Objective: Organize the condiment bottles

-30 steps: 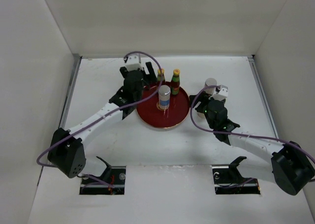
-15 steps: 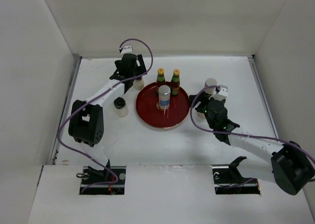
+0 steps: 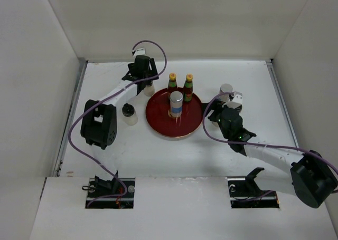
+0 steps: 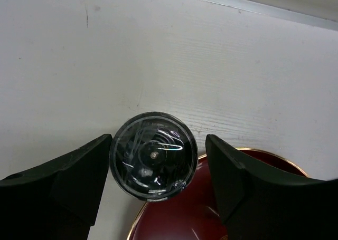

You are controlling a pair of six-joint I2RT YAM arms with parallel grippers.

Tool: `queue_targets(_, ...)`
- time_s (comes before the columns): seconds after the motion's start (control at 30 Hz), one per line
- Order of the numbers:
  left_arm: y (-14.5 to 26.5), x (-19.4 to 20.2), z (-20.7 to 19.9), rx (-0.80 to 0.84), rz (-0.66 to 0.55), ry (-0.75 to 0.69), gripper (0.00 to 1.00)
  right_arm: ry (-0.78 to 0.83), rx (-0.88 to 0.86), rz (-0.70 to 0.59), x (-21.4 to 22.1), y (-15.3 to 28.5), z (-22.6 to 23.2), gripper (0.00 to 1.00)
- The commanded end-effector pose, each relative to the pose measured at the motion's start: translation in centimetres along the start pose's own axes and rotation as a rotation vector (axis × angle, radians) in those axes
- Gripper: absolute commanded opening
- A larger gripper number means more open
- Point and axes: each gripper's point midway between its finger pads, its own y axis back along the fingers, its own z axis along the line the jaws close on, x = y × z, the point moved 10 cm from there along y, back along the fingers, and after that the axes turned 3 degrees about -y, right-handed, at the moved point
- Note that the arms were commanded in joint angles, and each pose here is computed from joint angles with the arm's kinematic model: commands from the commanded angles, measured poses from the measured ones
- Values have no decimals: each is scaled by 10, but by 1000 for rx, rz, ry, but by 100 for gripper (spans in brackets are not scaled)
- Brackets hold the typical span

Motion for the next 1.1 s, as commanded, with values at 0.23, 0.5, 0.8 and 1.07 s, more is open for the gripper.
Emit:
queue_targets(0.23,1,-22,-1,1,-63,2,43,-22,-57,-49,-9,0,13,77)
queue_targets(0.5,54,-70,-5,-1,-259,20,35,-11,-52,-48,-9,-1,13,77)
queue_targets(0.8,92,-78,-20,75,-337,12,35,-7,-55,-52,-9,-1,14,77)
queue_targets(1.07,97,-40,-50,160,-266,-14,35,-7,-49,-47,-7,-2,13,77)
